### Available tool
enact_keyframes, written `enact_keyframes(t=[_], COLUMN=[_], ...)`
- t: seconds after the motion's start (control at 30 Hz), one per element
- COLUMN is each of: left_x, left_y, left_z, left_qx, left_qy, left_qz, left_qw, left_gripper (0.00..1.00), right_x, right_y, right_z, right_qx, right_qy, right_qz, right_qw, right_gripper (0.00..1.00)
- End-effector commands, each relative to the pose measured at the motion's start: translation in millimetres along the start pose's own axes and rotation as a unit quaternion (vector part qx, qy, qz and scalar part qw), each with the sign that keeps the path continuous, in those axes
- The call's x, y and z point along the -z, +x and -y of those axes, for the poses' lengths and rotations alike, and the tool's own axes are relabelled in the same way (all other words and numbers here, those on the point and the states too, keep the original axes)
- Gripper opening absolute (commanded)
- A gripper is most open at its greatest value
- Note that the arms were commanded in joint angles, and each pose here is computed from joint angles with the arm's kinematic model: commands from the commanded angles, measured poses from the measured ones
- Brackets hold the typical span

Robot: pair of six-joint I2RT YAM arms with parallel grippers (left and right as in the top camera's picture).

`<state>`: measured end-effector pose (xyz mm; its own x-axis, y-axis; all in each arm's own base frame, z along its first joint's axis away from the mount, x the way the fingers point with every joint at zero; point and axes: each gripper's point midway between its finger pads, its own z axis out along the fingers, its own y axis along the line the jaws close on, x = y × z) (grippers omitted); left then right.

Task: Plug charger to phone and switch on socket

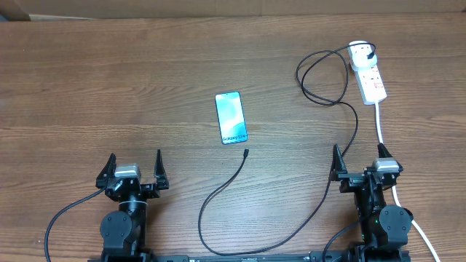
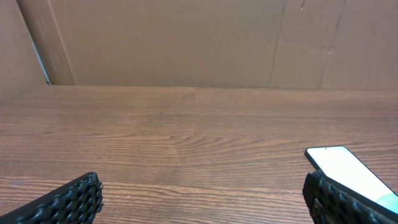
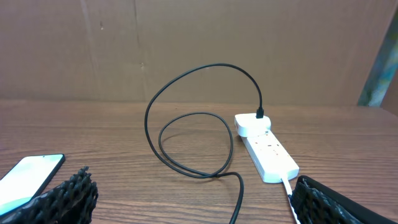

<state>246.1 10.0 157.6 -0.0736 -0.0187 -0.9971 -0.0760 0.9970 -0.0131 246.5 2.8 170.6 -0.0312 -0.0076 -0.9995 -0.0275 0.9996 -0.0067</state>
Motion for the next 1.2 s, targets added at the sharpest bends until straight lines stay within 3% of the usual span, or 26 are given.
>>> enact_keyframes(t=[0.0,0.97,1.07,1.17], left_x=[0.4,0.4,2.0,8.4], left_y=[-0.6,-0.9,1.6,-2.0], left_z=[0.9,1.3,23.6,52.0], left_qx=[-0.009,-0.008,0.051,0.182], left_qy=[0.003,0.004,0.069,0.151], left_qz=[0.004,0.004,-0.005,-0.023], left_qw=[1.000,1.000,0.996,0.971], left_gripper=[1.00,1.00,1.00,1.00], right_x=[0.1,0.1,0.1,0.1], right_y=[0.7,0.7,0.7,0.7], right_z=[2.5,2.5,2.5,2.5], right_qx=[0.001,0.001,0.001,0.001], right_qy=[0.007,0.007,0.007,0.007], right_qz=[0.004,0.004,0.004,0.004], right_qw=[1.000,1.000,1.000,1.000], right_gripper=[1.00,1.00,1.00,1.00])
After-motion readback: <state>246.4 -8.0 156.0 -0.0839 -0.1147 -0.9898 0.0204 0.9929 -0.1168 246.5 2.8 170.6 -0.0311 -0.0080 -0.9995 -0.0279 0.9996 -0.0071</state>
